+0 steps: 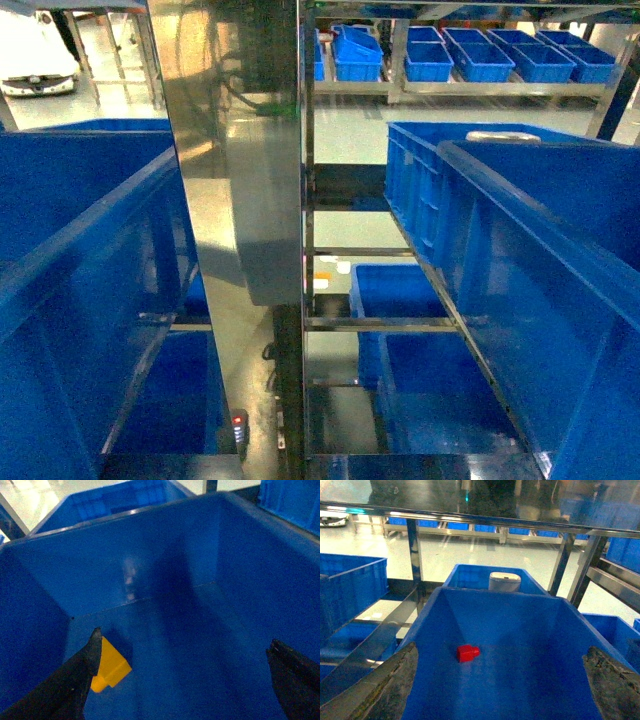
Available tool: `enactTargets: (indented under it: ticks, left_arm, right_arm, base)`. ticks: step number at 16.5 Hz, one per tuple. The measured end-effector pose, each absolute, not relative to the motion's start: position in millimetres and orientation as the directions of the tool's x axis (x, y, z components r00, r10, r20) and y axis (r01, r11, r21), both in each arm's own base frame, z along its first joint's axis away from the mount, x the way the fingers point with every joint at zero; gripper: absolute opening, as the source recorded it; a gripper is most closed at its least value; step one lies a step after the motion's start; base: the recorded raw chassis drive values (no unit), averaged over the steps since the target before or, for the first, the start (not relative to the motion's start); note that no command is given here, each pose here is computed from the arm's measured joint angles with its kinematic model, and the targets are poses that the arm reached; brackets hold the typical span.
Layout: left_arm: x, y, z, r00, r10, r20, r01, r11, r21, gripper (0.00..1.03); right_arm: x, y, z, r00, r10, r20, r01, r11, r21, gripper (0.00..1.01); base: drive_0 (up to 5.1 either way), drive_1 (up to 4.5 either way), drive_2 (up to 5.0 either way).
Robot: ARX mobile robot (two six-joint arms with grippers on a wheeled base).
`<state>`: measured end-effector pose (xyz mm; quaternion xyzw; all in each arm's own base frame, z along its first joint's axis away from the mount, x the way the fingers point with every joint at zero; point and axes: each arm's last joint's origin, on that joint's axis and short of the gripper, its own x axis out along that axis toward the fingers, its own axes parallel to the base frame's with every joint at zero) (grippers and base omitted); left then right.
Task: Sort and place red and yellow blocks in left bins
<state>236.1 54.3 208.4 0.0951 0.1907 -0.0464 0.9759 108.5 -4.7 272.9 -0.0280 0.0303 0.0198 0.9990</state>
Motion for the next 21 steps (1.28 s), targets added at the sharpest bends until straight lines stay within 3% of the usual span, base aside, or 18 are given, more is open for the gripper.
enactTargets:
  ticks: [4, 6, 10, 11, 12, 13, 18, 19, 21]
  left_arm:
    - [165, 55, 249, 0.958, -0.087, -0.272, 0.108, 0.992, 0.063, 0.98]
    - [142, 53, 248, 0.966, -0.082, -0.246, 0.096, 0.994, 0.047, 0.98]
    - [142, 48, 241, 0.966, -0.076, -0.247, 0.09, 0.995, 0.046, 0.98]
    - [142, 47, 240, 0.992, -0.022, -0.127, 0.032, 0.996, 0.083, 0.91]
    - [136, 39, 230, 0.999, -0.004, -0.033, 0.007, 0.998, 0.066, 0.78]
    - [133, 32, 220, 1.0, -0.006, -0.006, 0.007, 0.999, 0.044, 0.65]
    - [122, 15, 196, 1.0, 0.0, -0.001, 0.0, 1.0, 0.007, 0.05]
    - [120, 12, 194, 1.0, -0.003, 0.005, 0.003, 1.0, 0.005, 0.02]
    - [117, 5, 188, 1.0, 0.017, 0.003, -0.017, 1.0, 0.003, 0.02]
  right_arm:
    - [108, -5, 273, 0.997, 0.038, -0.062, -0.041, 0.998, -0.055, 0.98]
    - [108, -5, 273, 0.997, 0.038, -0.062, -0.041, 0.998, -0.055, 0.98]
    - [108, -5, 273, 0.997, 0.038, -0.061, -0.041, 0.998, -0.055, 0.98]
    - [109, -4, 273, 0.999, 0.024, -0.031, -0.026, 0.998, -0.049, 0.94]
    - [102, 0, 265, 1.0, 0.008, -0.009, -0.008, 0.999, -0.031, 0.82]
    - [97, 1, 249, 1.0, 0.019, 0.004, -0.019, 0.999, -0.026, 0.69]
    - [98, 0, 212, 1.0, 0.0, 0.0, 0.0, 1.0, -0.015, 0.09]
    - [97, 0, 207, 1.0, 0.0, 0.003, 0.0, 1.0, -0.013, 0.02]
    - [98, 0, 197, 1.0, 0.0, -0.005, 0.0, 1.0, -0.013, 0.02]
  base:
    - [0.0, 0.0, 0.0]
    - [0.0, 0.0, 0.0]
    - [0.0, 0.0, 0.0]
    - [0.0, 0.0, 0.0]
    - [0.0, 0.0, 0.0]
    - [0.0, 0.0, 0.0]
    - [0.0, 0.0, 0.0]
    - [0.0, 0.0, 0.0]
    - [0.0, 0.0, 0.0]
